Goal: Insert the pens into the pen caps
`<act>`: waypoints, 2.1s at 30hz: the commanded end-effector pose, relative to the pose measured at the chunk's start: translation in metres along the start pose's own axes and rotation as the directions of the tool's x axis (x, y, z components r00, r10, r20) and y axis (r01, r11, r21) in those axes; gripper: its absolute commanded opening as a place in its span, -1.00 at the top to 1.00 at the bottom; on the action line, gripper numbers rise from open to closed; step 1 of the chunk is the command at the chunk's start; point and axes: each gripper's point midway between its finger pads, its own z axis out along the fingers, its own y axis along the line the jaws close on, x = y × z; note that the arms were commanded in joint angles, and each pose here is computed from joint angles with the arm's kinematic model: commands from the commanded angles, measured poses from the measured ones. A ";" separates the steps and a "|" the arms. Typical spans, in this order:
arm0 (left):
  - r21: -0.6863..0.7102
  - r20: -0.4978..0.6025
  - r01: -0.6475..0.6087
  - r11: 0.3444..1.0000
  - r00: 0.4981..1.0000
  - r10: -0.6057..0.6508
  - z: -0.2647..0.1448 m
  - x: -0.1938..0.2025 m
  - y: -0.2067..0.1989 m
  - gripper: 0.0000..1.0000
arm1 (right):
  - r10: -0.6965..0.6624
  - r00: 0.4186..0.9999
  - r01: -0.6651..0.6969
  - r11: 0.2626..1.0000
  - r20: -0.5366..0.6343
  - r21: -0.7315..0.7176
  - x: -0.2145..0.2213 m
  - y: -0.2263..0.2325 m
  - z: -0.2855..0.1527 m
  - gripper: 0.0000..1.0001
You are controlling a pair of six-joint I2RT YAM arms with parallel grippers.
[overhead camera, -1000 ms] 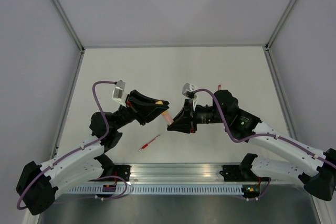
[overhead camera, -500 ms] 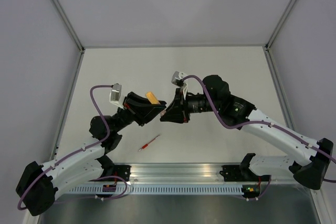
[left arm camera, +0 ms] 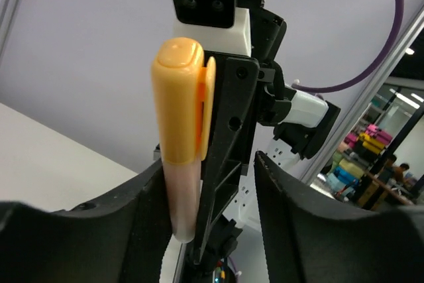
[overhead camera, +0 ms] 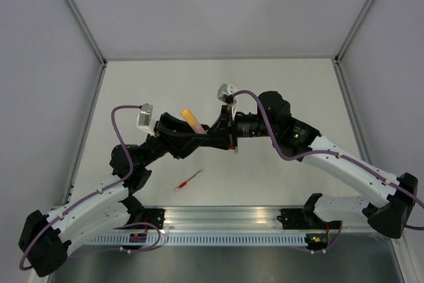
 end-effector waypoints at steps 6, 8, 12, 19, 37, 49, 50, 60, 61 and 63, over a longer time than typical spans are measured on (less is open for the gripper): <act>-0.026 -0.284 0.066 0.997 0.956 -0.071 -0.005 0.031 -0.022 -0.75 | -0.200 0.957 0.199 0.980 0.212 0.025 -0.041 0.005 -0.011 1.00; -0.061 -0.303 0.046 0.997 0.951 -0.063 -0.006 0.030 -0.019 -0.88 | -0.188 0.962 0.188 0.982 0.196 0.015 -0.031 0.005 -0.011 1.00; -0.089 -0.294 0.003 0.996 0.955 -0.029 -0.001 0.016 -0.021 -0.99 | -0.180 0.965 0.183 0.983 0.191 0.004 -0.022 0.008 -0.016 1.00; -0.083 -0.258 -0.054 0.995 0.966 0.031 0.001 0.003 -0.024 -0.99 | -0.159 0.971 0.165 0.986 0.181 -0.019 -0.010 0.012 -0.020 1.00; -0.093 -0.178 -0.153 0.984 0.975 0.135 0.018 -0.032 -0.030 -0.91 | -0.120 0.981 0.137 0.985 0.153 -0.102 0.011 0.027 -0.026 1.00; -0.072 -0.147 -0.158 0.985 0.978 0.147 0.025 -0.045 -0.040 -0.68 | -0.102 0.985 0.123 0.981 0.142 -0.153 0.017 0.036 -0.027 1.00; -0.074 -0.144 -0.161 0.984 0.978 0.150 0.025 -0.046 -0.040 -0.66 | -0.102 0.985 0.124 0.980 0.141 -0.155 0.018 0.036 -0.028 1.00; -0.064 -0.151 -0.165 0.984 0.977 0.154 0.023 -0.042 -0.039 0.02 | -0.094 0.987 0.116 0.978 0.134 -0.171 0.020 0.039 -0.027 1.00; -0.058 -0.155 -0.163 0.985 0.976 0.153 0.022 -0.040 -0.040 0.13 | -0.093 0.987 0.115 0.978 0.132 -0.175 0.020 0.040 -0.027 1.00; -0.037 -0.158 -0.156 0.987 0.976 0.148 0.021 -0.037 -0.042 0.60 | -0.092 0.987 0.115 0.978 0.134 -0.173 0.019 0.039 -0.026 1.00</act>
